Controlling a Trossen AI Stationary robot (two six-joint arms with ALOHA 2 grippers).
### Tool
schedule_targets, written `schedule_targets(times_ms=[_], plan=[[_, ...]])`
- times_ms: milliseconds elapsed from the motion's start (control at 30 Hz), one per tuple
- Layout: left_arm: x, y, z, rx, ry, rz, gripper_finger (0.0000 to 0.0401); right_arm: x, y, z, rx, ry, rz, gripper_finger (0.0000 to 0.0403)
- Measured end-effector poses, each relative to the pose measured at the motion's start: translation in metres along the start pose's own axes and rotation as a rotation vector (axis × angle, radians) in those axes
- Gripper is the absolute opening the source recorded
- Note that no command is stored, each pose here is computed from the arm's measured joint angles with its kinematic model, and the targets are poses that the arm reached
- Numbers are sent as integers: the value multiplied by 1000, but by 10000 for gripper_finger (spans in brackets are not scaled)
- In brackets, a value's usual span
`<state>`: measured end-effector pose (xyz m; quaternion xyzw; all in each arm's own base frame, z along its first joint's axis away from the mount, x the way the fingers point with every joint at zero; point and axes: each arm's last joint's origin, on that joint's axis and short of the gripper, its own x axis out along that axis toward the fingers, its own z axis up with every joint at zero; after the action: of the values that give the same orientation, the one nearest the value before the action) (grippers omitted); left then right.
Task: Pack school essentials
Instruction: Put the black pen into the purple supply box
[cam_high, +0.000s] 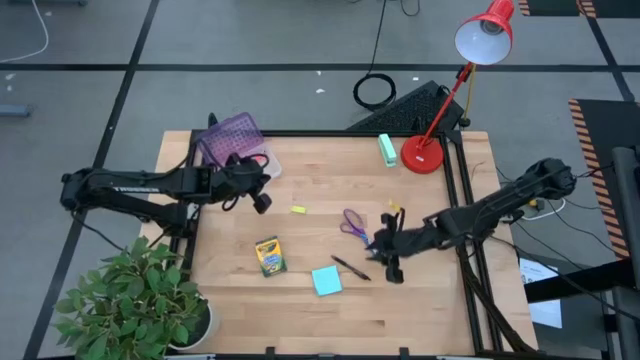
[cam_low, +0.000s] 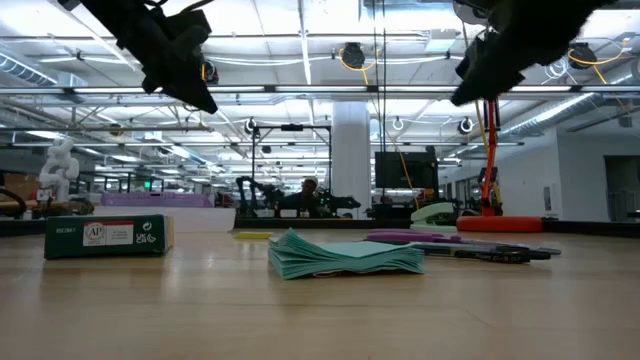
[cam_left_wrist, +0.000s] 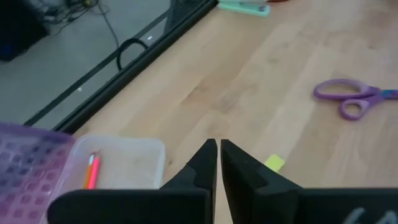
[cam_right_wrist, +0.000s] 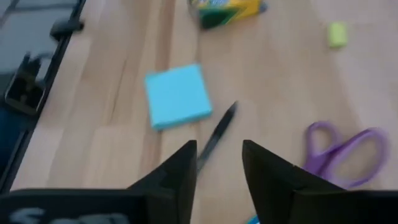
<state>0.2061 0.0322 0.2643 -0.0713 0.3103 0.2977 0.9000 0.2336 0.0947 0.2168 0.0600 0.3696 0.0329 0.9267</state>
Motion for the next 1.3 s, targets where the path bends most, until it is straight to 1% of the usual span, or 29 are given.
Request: schedule_targets(times_ms=[100,167,267,333,500,667,733,800,1067,1167,1300], plan=[[1,-4,-1,34,1,-10,26,10,14,-11,-41,44,-6,139],[4,-7,0,34,-5,-17,26,15,20,-17,-69,67,-34,142],[6,-10,0,31,-4,-25,26,22,20,-22,-73,68,-116,144],[8,-14,1,25,-13,-40,26,25,19,-24,-70,74,-139,144],[13,-21,-1,48,-11,-59,26,36,22,-26,-73,73,-138,144],[17,-26,-1,81,-20,-67,26,54,26,-29,-37,64,-104,144],[19,-28,2,82,-37,-86,26,62,28,-32,-41,76,-79,148],[20,-28,0,102,-22,-93,26,70,30,-34,-36,78,-33,156],[20,-30,1,108,-30,-115,26,83,31,-40,-92,103,-22,207],[20,-30,1,111,-30,-115,26,89,30,-45,-124,121,-53,225],[20,-30,1,110,-32,-118,26,94,27,-49,-127,141,-65,239]])
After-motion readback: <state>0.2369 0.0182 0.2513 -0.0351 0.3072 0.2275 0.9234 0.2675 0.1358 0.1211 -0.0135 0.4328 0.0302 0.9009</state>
